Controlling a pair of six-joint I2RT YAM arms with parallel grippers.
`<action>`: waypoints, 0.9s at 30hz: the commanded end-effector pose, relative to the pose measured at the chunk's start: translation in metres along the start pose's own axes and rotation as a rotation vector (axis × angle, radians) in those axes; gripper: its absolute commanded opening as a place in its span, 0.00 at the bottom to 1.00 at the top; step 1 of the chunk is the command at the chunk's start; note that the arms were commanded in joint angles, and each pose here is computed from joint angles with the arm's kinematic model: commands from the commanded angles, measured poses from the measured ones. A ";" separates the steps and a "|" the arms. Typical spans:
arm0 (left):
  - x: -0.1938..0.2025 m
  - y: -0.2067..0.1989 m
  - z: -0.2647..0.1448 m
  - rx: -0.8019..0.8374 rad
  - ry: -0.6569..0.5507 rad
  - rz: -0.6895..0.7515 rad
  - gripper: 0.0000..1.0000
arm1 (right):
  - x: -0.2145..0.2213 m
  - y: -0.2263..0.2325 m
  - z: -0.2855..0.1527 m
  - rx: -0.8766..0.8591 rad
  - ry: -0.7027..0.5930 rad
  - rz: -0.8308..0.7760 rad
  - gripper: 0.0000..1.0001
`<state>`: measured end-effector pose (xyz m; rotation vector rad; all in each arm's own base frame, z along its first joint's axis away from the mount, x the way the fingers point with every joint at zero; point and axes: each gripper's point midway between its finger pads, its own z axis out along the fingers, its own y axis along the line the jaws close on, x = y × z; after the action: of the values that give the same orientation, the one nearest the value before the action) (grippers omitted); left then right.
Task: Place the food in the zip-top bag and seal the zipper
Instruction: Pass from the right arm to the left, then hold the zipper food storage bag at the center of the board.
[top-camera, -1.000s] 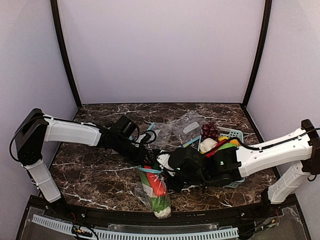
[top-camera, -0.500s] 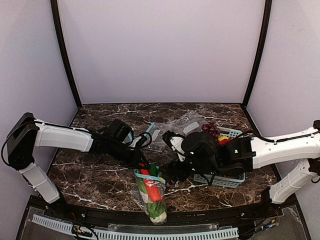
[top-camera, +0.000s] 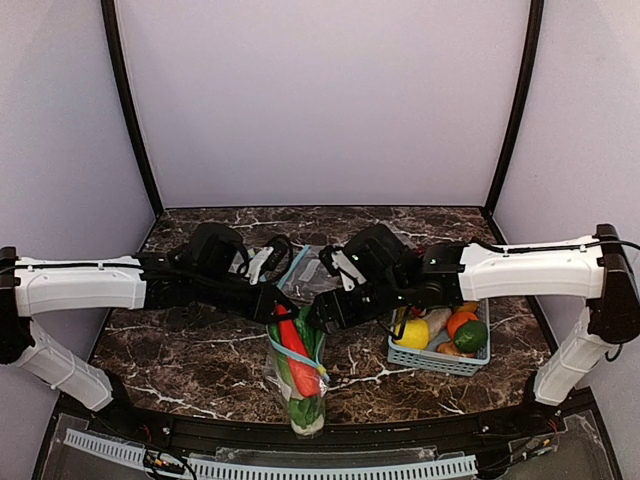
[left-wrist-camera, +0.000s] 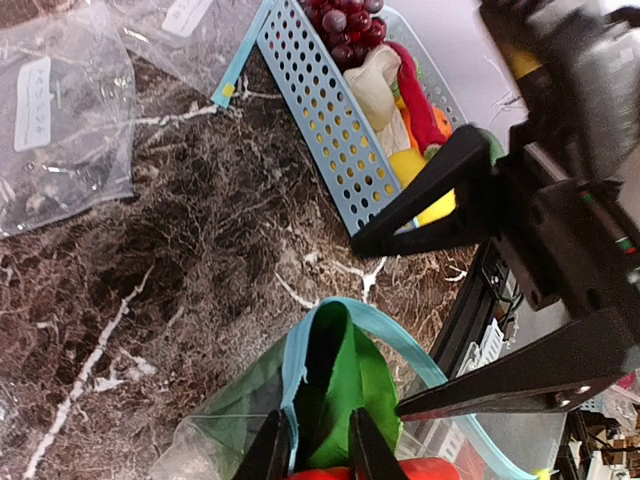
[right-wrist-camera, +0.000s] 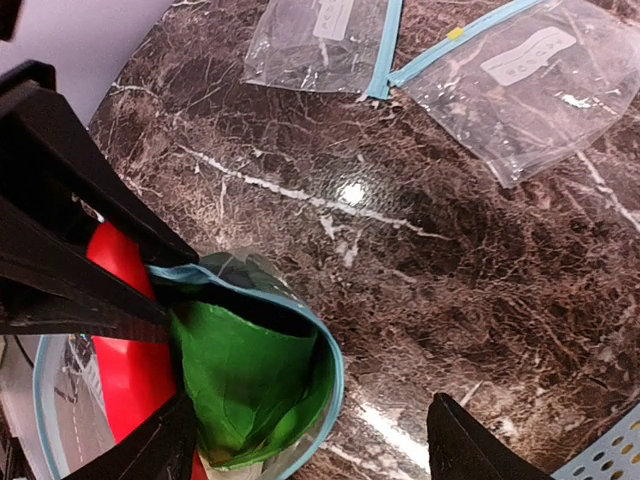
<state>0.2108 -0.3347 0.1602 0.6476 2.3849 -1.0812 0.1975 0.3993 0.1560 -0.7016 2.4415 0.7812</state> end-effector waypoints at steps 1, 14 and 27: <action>-0.011 -0.006 -0.018 -0.038 -0.087 0.097 0.01 | -0.006 0.023 0.003 -0.101 0.030 0.029 0.73; -0.009 -0.027 -0.031 -0.018 -0.104 0.219 0.01 | -0.006 0.011 0.007 -0.057 -0.011 0.043 0.06; -0.001 -0.018 -0.024 -0.212 0.023 0.354 0.01 | -0.059 0.061 -0.055 -0.141 -0.363 -0.126 0.00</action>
<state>0.1992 -0.3398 0.2076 0.8891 2.1596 -0.8281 0.1847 0.4164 0.1950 -0.7364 2.2675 0.8694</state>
